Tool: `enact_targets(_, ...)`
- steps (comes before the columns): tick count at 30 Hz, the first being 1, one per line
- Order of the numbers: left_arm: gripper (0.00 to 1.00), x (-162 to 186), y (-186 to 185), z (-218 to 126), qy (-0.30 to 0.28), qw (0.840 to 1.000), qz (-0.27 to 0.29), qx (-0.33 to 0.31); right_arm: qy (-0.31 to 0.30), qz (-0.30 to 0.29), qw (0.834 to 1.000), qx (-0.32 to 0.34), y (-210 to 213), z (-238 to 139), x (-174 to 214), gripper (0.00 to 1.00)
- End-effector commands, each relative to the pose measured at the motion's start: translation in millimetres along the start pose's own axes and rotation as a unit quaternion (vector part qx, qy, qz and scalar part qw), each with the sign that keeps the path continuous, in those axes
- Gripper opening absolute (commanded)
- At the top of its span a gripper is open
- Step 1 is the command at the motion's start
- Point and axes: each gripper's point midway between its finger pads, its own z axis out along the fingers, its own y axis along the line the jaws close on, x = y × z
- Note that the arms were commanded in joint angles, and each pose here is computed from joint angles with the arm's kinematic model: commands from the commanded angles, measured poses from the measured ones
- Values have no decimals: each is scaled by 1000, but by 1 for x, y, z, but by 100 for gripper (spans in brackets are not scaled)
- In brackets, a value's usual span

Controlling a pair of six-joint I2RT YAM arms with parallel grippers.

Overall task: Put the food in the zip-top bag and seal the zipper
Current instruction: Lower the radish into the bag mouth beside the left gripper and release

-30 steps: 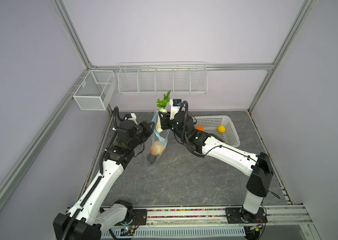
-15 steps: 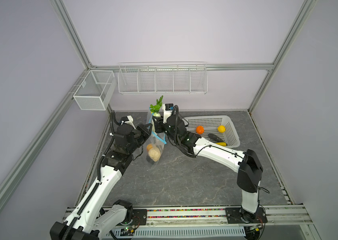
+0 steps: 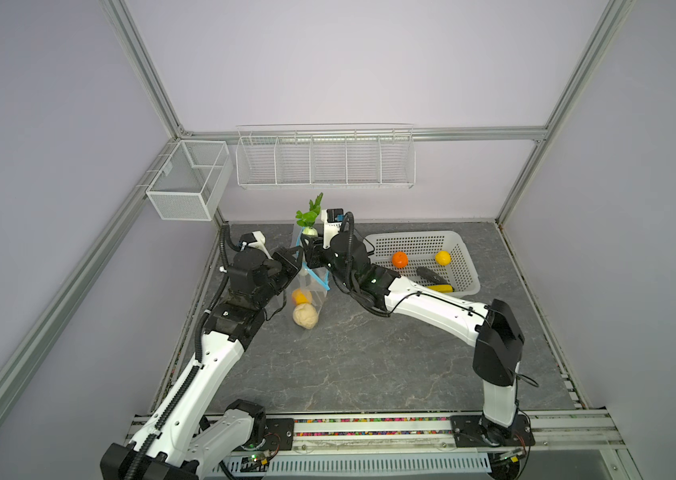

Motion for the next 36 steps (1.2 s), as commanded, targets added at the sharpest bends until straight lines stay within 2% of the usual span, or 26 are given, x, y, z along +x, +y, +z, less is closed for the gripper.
enact_targets(1,0,-3,-1,-3,-10,1000,-2,7,4,-10,1000,-1,4,-11,2,40)
enact_targets(14,0,-4,-1,-7,-16,1000,-1,7,7,-60,998,4,6,-38,-6,41)
enact_targets(25,0,-6,-4,-10,-18,1000,0,9,47,-84,995,-15,14,-35,12,47)
enact_targets(31,0,-5,-4,-9,-17,1000,-1,11,54,-93,994,-14,12,-36,14,54)
enact_targets(36,0,-6,-5,-9,-17,1000,0,12,56,-95,994,-12,13,-36,14,54)
